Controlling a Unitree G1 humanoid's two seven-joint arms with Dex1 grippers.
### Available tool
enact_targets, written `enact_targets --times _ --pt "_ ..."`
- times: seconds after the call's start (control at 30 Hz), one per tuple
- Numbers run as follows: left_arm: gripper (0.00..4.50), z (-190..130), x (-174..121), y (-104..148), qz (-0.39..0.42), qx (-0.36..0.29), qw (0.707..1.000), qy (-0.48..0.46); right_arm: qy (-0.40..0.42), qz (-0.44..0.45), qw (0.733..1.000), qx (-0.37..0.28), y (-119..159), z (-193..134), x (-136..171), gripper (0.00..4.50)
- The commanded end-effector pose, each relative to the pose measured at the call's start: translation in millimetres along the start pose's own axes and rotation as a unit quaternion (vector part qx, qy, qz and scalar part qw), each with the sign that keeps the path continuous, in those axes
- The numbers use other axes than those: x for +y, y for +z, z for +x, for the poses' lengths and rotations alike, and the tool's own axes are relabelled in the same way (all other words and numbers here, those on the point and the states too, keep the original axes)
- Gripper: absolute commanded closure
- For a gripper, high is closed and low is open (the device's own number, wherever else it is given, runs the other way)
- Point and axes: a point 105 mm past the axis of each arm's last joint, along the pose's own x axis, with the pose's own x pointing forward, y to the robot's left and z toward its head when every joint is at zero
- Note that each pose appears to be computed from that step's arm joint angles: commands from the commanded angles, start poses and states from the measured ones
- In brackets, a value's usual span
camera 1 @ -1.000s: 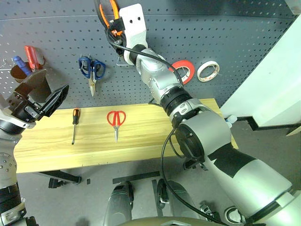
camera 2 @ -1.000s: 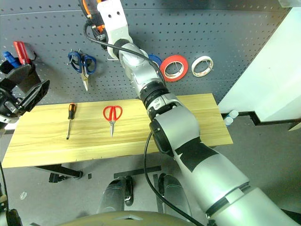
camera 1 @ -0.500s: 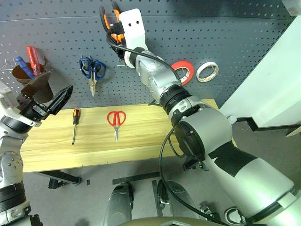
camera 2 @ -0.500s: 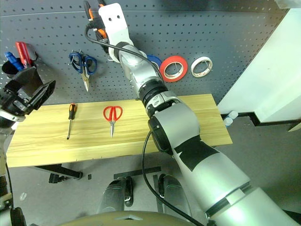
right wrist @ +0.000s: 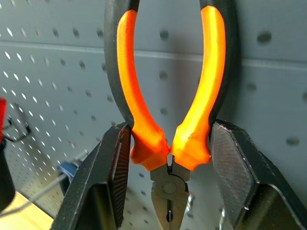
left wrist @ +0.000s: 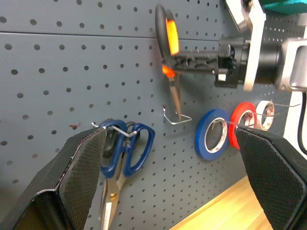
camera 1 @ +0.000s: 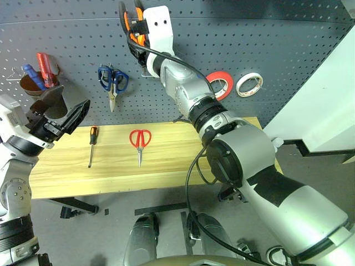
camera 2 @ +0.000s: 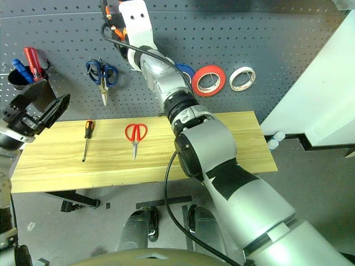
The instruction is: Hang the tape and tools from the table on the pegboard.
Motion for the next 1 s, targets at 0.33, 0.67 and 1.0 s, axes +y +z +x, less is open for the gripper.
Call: enact_targets --times 0.33,0.67,1.0 --pt "0.0 6 -10 7 0.008 -0.011 1.0 -0.013 -0.007 -0.031 0.998 -0.045 23 3 13 2.34" --pt "0.0 6 -13 3 0.006 -0.008 1.0 -0.017 -0.032 -0.076 0.996 0.032 -19 -2 -2 2.34" --pt "0.0 10 -11 1 -0.001 -0.007 1.0 -0.025 -0.019 0.008 1.0 -0.014 21 1 -8 2.34"
